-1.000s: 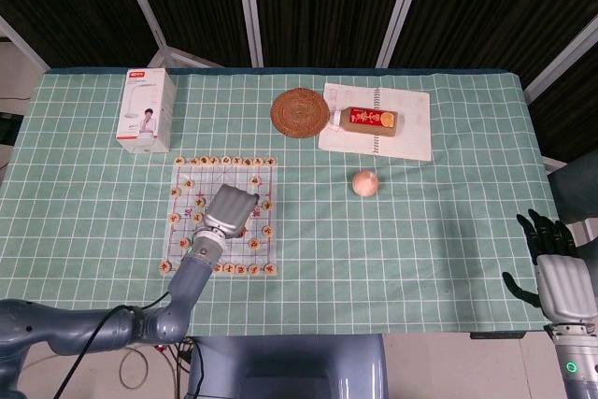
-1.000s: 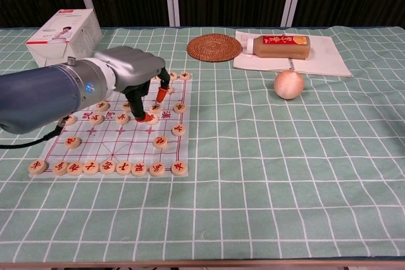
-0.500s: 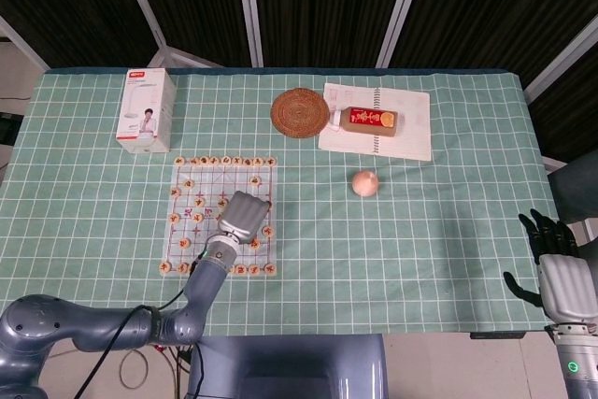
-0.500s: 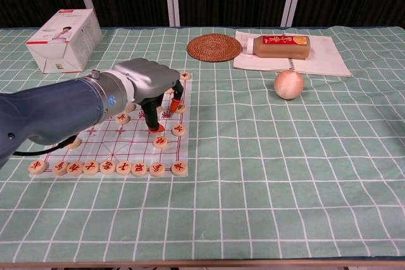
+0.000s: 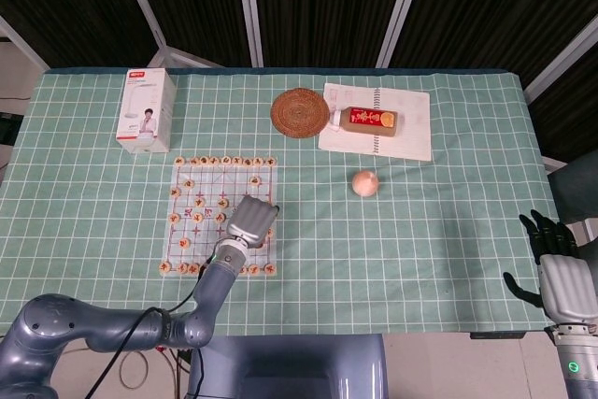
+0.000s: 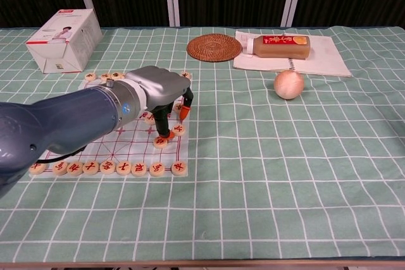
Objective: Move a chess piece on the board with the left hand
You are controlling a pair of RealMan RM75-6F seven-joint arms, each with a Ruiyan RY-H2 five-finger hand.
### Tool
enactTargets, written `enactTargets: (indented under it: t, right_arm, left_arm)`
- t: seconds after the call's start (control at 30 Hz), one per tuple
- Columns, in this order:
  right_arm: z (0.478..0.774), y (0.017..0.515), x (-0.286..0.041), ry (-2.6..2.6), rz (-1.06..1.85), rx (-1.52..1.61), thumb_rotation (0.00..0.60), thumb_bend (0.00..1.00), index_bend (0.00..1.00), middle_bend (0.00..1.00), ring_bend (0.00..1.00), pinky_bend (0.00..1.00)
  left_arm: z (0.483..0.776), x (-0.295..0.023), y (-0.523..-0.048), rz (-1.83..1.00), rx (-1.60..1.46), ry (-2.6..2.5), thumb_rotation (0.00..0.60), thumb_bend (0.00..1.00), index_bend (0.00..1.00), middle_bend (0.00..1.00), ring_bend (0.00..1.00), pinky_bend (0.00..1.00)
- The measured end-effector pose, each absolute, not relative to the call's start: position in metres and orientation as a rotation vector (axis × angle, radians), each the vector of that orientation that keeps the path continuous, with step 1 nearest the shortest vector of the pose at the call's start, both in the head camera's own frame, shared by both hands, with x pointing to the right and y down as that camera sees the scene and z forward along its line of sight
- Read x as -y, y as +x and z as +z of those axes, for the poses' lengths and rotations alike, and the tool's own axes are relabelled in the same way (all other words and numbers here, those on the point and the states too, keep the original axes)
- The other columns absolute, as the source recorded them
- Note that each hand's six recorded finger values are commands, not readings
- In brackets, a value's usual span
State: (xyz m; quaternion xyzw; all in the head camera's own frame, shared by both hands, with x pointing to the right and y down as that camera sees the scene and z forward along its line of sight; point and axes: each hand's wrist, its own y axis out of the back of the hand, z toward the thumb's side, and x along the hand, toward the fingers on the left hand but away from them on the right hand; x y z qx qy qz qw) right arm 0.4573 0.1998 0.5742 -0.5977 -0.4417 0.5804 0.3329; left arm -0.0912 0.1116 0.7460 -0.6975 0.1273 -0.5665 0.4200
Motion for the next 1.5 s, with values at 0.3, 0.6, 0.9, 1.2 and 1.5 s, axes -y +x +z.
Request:
enactTargets:
  t: [0.3, 0.6, 0.9, 1.2, 1.5]
  right_arm:
    - [0.574, 0.458, -0.2, -1.564, 1.518, 1.16, 0.6, 0.34, 0.0, 0.0, 0.0, 0.0]
    - [0.574, 0.458, -0.2, -1.566, 1.518, 1.164, 0.6, 0.34, 0.0, 0.0, 0.0, 0.0]
    - [0.574, 0.458, -0.2, -1.571, 1.521, 1.171, 0.6, 0.34, 0.0, 0.0, 0.0, 0.0]
    - [0.574, 0.458, -0.2, -1.571, 1.522, 1.171, 0.6, 0.34, 0.0, 0.0, 0.0, 0.0]
    - [0.574, 0.459, -0.2, -1.574, 1.524, 1.175, 0.6, 0.34, 0.0, 0.0, 0.0, 0.0]
  left_arm:
    - [0.75, -0.113, -0.089, -1.426, -0.305, -1.745, 0.6, 0.24, 0.48, 1.0, 1.0, 1.0]
    - [0.752, -0.115, -0.086, -1.425, -0.298, -1.75, 0.6, 0.24, 0.5, 1.0, 1.0, 1.0]
    - [0.753, -0.116, -0.086, -1.422, -0.293, -1.748, 0.6, 0.28, 0.54, 1.0, 1.0, 1.0]
    - [0.745, -0.108, -0.084, -1.402, -0.351, -1.754, 0.6, 0.29, 0.55, 1.0, 1.0, 1.0]
    - [0.739, -0.091, -0.085, -1.403, -0.395, -1.733, 0.6, 0.29, 0.55, 1.0, 1.0, 1.0]
